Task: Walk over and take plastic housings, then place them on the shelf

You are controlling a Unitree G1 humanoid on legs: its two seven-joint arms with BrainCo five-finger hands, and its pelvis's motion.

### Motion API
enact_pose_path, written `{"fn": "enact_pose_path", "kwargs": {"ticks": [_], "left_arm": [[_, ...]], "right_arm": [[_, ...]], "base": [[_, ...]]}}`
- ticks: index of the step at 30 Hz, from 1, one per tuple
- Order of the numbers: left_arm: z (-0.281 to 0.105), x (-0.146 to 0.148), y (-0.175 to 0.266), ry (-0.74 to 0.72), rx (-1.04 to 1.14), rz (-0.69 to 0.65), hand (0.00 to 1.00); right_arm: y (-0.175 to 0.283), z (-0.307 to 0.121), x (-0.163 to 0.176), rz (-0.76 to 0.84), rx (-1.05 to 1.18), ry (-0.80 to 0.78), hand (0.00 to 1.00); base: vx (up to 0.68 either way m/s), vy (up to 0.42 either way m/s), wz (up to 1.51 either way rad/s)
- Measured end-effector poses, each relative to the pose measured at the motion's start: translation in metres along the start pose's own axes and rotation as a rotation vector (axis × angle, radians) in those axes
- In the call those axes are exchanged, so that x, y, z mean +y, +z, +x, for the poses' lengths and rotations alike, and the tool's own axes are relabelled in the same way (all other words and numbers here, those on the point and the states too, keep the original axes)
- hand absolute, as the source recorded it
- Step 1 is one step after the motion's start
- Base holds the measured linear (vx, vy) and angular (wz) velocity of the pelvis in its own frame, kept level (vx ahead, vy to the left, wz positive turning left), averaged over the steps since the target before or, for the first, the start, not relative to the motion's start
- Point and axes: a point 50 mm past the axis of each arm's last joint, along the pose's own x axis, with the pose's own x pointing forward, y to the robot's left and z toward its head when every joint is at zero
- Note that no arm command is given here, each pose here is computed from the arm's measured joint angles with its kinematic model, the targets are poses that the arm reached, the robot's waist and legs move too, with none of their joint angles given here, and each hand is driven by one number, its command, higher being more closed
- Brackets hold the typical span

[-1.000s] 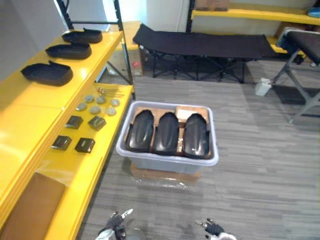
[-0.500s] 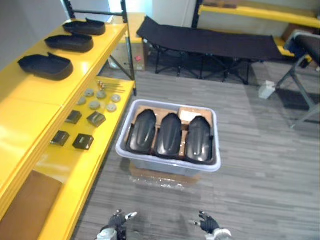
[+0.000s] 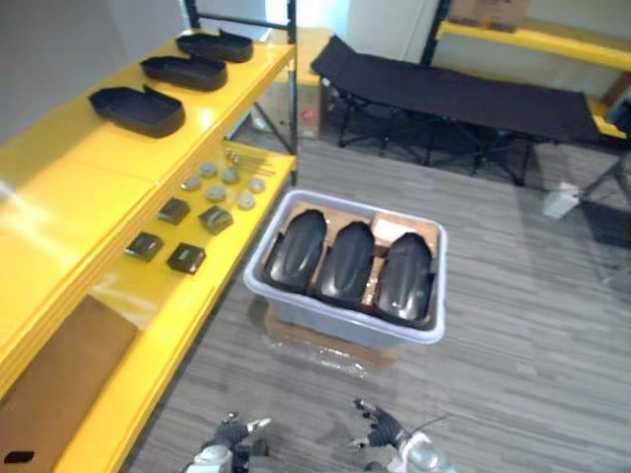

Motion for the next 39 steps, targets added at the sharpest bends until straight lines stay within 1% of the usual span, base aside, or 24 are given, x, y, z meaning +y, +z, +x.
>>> {"fn": "enact_pose_path", "kwargs": {"ticks": [1,3,5,6,7,8,10,13,15,16,18,20,21,22,23,24,26,27,29,31,33,34,38,39], "left_arm": [[0.0,0.001,0.0,0.0,-0.001,0.009,0.0],[0.001,0.004,0.004,0.003,-0.016,0.067,0.0],[0.001,0.006,0.004,0.005,-0.018,0.086,0.0],[0.001,0.007,0.004,0.006,-0.021,0.095,0.0],[0.0,0.008,0.003,0.009,-0.019,0.099,0.0],[0.0,0.009,0.003,0.011,-0.021,0.102,0.0],[-0.001,0.01,0.003,0.012,-0.039,0.124,0.0],[-0.002,0.013,0.001,0.01,-0.04,0.105,0.0],[-0.004,0.013,-0.001,-0.008,-0.06,0.1,0.0],[-0.004,0.013,0.0,-0.009,-0.067,0.107,0.0],[-0.005,0.01,0.001,-0.017,-0.096,0.098,0.0],[-0.007,0.01,0.002,-0.018,-0.129,0.076,0.0],[-0.008,0.012,0.005,-0.011,-0.161,0.038,0.0],[-0.009,0.013,0.008,-0.004,-0.179,0.014,0.0],[-0.009,0.019,0.016,0.016,-0.218,-0.037,0.0],[-0.01,0.026,0.021,0.045,-0.25,-0.101,0.0],[-0.011,0.036,0.026,0.082,-0.279,-0.154,0.0],[-0.012,0.045,0.026,0.127,-0.28,-0.176,0.0],[-0.011,0.049,0.017,0.151,-0.248,-0.176,0.0],[-0.01,0.049,0.007,0.169,-0.207,-0.179,0.0],[-0.01,0.047,0.004,0.18,-0.2,-0.232,0.0],[-0.01,0.045,0.005,0.181,-0.21,-0.278,0.0],[-0.009,0.031,0.02,0.151,-0.273,-0.344,0.0],[-0.009,0.026,0.026,0.139,-0.291,-0.385,0.0]], "right_arm": [[0.011,0.001,0.0,-0.023,-0.054,0.015,0.0],[0.06,0.001,0.003,-0.044,-0.298,0.051,0.0],[0.092,-0.002,-0.002,-0.007,-0.442,0.007,0.0],[0.121,-0.008,-0.015,0.064,-0.575,-0.089,0.0],[0.145,-0.016,-0.037,0.137,-0.692,-0.221,0.0],[0.153,-0.021,-0.051,0.167,-0.739,-0.292,0.0],[0.164,-0.047,-0.117,0.252,-0.84,-0.633,0.0],[0.158,-0.074,-0.166,0.358,-0.881,-0.889,0.0],[0.147,-0.099,-0.205,0.465,-0.858,-1.119,0.0],[0.142,-0.101,-0.211,0.489,-0.832,-1.162,0.0],[0.115,-0.103,-0.233,0.574,-0.65,-1.326,0.0],[0.099,-0.107,-0.247,0.619,-0.544,-1.416,0.0],[0.095,-0.111,-0.257,0.645,-0.507,-1.465,0.0],[0.096,-0.114,-0.264,0.663,-0.502,-1.486,0.0],[0.103,-0.12,-0.279,0.684,-0.509,-1.52,0.0],[0.116,-0.129,-0.295,0.675,-0.528,-1.564,0.0],[0.132,-0.147,-0.316,0.661,-0.569,-1.621,0.0],[0.146,-0.166,-0.334,0.68,-0.612,-1.681,0.0],[0.152,-0.186,-0.351,0.712,-0.62,-1.745,0.0],[0.155,-0.201,-0.36,0.764,-0.645,-1.801,0.0],[0.167,-0.214,-0.365,0.786,-0.709,-1.835,0.0],[0.172,-0.218,-0.366,0.777,-0.72,-1.853,0.0],[0.184,-0.238,-0.371,0.734,-0.751,-1.914,0.0],[0.182,-0.243,-0.371,0.745,-0.732,-1.948,0.0]], "base": [[-0.01,-0.024,-0.07],[-0.01,0.006,-0.07],[0.01,0.015,0.0],[0.02,0.053,-0.06],[0.02,0.048,-0.09],[0.0,0.058,-0.12],[-0.01,0.067,-0.05],[-0.03,0.05,-0.05],[-0.06,0.013,-0.13],[-0.08,-0.008,-0.1],[-0.11,-0.019,-0.04],[-0.12,-0.016,0.12],[-0.12,-0.019,0.28],[-0.14,-0.026,0.39],[-0.17,-0.027,0.39],[-0.15,-0.02,0.39],[-0.11,-0.013,0.32],[-0.1,-0.01,0.32],[-0.11,0.018,0.28],[-0.09,0.066,0.05],[-0.1,0.103,0.07],[-0.09,0.1,0.05],[-0.12,0.075,-0.12],[-0.07,0.024,-0.03]]}}
